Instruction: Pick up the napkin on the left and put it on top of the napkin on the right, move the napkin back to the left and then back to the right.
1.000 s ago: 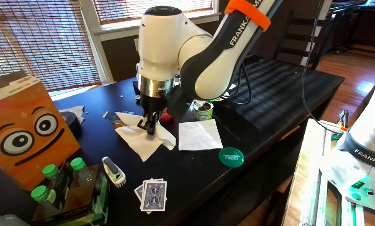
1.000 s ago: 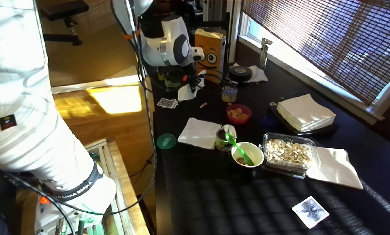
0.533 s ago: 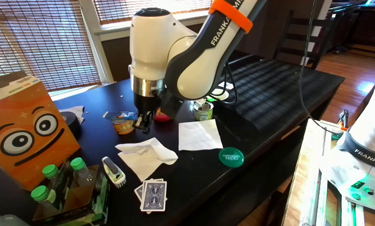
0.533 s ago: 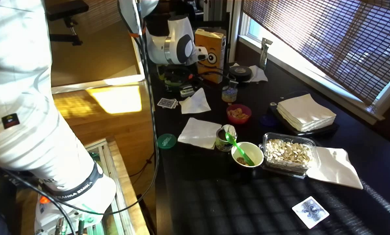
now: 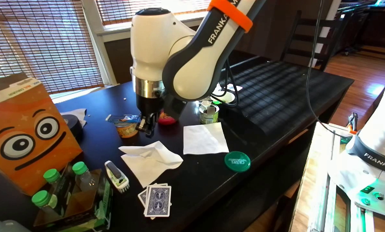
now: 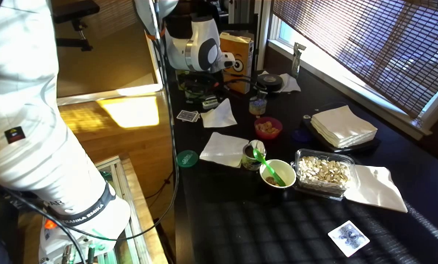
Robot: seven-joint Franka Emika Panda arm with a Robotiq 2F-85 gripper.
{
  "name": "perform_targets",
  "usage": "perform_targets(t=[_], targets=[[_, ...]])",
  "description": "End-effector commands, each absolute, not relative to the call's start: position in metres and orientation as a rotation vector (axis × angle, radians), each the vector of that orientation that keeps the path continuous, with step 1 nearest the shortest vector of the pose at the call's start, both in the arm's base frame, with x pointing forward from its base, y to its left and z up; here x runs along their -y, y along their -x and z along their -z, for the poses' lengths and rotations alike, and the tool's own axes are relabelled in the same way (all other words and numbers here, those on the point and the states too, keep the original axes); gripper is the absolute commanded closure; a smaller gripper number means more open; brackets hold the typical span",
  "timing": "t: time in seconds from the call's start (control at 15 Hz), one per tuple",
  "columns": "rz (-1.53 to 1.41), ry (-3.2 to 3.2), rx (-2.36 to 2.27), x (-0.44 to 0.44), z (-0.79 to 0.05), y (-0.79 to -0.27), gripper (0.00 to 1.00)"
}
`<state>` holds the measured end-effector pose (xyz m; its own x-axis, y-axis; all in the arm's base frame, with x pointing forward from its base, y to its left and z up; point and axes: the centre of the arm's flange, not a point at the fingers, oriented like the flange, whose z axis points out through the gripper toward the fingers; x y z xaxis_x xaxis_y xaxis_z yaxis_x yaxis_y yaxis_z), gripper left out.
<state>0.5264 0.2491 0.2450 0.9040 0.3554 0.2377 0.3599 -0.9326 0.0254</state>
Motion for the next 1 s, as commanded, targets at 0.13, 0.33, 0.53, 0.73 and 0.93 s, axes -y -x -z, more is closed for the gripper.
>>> perform_targets(t=[0.13, 0.33, 0.53, 0.73, 0.93], targets=[[0.273, 3.027, 0.595, -0.259, -0.232, -0.53, 0.46], [0.215, 3.012, 0.612, -0.263, -0.219, -0.526, 0.26], [0.167, 3.007, 0.623, -0.264, -0.207, -0.524, 0.04], [0.151, 3.01, 0.639, -0.264, -0.198, -0.525, 0.0], [0.145, 3.01, 0.652, -0.264, -0.192, -0.528, 0.25]])
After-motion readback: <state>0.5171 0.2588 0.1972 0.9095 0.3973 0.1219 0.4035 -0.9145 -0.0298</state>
